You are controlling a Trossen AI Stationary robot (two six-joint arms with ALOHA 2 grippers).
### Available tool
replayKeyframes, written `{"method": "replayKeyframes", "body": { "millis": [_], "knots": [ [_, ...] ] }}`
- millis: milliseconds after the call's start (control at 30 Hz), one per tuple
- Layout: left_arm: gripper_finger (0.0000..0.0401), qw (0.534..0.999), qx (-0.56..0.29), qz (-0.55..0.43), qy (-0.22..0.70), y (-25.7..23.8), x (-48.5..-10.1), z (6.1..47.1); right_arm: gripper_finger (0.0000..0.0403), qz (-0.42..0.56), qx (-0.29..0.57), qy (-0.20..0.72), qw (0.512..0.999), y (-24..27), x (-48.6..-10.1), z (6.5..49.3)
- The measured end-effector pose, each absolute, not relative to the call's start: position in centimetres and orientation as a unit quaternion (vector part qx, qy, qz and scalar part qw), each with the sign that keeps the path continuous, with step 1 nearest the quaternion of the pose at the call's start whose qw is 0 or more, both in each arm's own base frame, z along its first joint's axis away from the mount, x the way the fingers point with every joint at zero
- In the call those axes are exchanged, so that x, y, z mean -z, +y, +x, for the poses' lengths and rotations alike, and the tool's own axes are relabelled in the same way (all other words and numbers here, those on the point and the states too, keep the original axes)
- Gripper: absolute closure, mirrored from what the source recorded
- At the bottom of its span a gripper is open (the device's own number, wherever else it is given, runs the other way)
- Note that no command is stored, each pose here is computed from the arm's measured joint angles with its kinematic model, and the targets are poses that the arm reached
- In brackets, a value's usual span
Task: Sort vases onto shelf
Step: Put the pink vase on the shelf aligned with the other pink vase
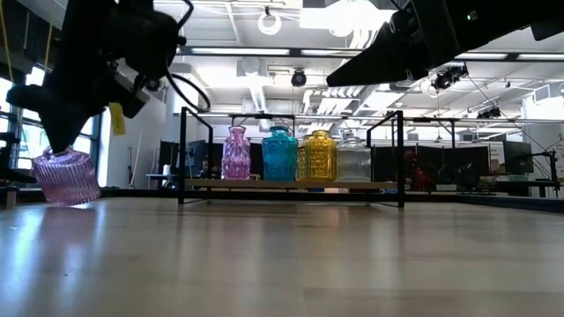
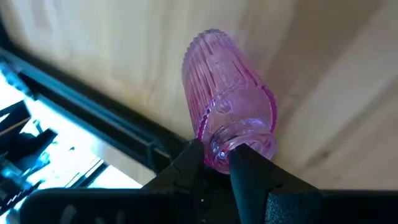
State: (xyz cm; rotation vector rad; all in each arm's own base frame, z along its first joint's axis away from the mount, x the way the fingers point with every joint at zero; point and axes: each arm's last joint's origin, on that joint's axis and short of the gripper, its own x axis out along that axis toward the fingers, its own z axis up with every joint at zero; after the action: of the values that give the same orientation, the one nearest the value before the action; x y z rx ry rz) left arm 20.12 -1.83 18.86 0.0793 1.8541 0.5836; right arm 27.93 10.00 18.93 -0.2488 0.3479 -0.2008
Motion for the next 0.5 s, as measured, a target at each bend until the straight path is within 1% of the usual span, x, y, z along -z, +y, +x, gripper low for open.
{"method": "replayKeyframes", "body": {
  "millis": [100,267,500],
  "knots": [
    [0.0345,0.573,-0.223,0.028,0.788,-1.96,-19.26,20.26,0.0403,-0.123,0.099,0.172,0.972,10.00,-18.92,27.93],
    [0.0346,0.574,-0.198,0.036,0.794,-1.84,-19.33,20.26,0.0403,-0.122,0.100,0.172,0.972,10.00,-18.93,27.93],
    [0.0366,0.571,-0.181,0.030,0.800,-1.04,-19.38,20.38,0.0403,-0.122,0.099,0.173,0.972,10.00,-18.91,27.93]
  ]
}}
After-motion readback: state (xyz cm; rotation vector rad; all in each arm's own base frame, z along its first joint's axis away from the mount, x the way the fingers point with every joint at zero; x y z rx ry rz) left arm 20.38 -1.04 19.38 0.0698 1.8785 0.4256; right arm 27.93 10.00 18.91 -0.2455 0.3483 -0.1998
